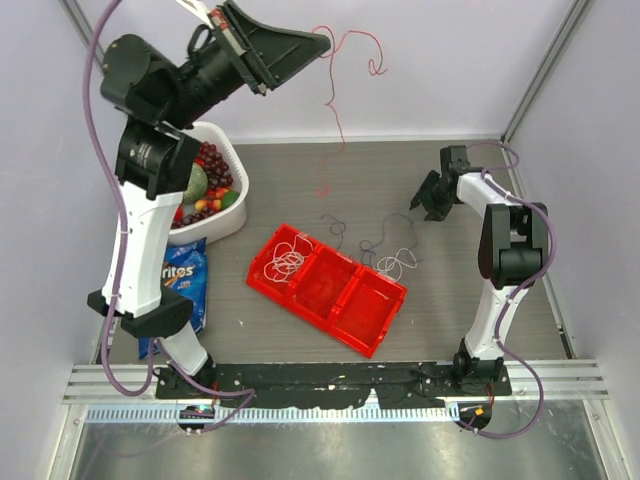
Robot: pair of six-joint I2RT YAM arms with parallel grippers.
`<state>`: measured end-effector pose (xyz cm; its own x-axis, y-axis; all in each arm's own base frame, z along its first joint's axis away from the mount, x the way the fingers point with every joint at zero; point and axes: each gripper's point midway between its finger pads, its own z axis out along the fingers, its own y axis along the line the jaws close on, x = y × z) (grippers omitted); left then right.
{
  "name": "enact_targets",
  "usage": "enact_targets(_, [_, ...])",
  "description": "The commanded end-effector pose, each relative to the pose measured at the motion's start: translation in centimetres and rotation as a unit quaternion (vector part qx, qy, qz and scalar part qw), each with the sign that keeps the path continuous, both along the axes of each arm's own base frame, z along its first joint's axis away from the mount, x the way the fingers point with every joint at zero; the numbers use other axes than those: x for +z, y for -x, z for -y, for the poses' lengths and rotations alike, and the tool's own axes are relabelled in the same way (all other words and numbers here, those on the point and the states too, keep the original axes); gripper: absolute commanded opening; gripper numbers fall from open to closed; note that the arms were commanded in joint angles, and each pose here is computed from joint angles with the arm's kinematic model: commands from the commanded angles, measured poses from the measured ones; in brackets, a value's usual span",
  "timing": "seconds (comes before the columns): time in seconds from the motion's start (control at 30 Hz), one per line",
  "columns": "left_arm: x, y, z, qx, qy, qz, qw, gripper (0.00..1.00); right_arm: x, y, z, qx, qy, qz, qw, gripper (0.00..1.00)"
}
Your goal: Untangle the cables
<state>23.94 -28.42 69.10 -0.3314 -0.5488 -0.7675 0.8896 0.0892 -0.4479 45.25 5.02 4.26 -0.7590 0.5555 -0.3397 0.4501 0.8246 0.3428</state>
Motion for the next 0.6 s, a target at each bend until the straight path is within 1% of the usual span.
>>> enact_targets(0.0, [-3.1,-2.4,0.9,0.010,-0.027,-0.054,0.998,0.00,4.8,0.6,-0.7,0.048,0.007,0.032,0.998,0.63])
enact_targets(0.1, [-5.6,-3.1,1.5,0.009,-0.042,-0.094,0.995,0.00,5.6,1.9,-0.9,0.068,0.012,0.037,0.997,0.67])
enact_targets(0.23, [-9.6,-1.6,2.2,0.015,-0.080,-0.127,0.989,0.00,6.3,4.1,-0.9,0.084,0.019,0.026,0.996,0.68])
enact_targets(0.27, [-10.9,-1.3,2.5,0.014,-0.091,-0.140,0.986,0.00,6.1,5.0,-0.7,0.086,0.020,0.017,0.996,0.67])
enact_targets(0.4, [-15.5,0.5,3.5,0.009,-0.134,-0.194,0.972,0.00,5.8,7.0,-0.7,0.091,0.020,0.016,0.996,0.66])
enact_targets(0.57, [-17.3,1.2,3.1,0.026,-0.158,-0.221,0.962,0.00,6.0,8.1,-1.0,0.094,0.013,0.028,0.995,0.66])
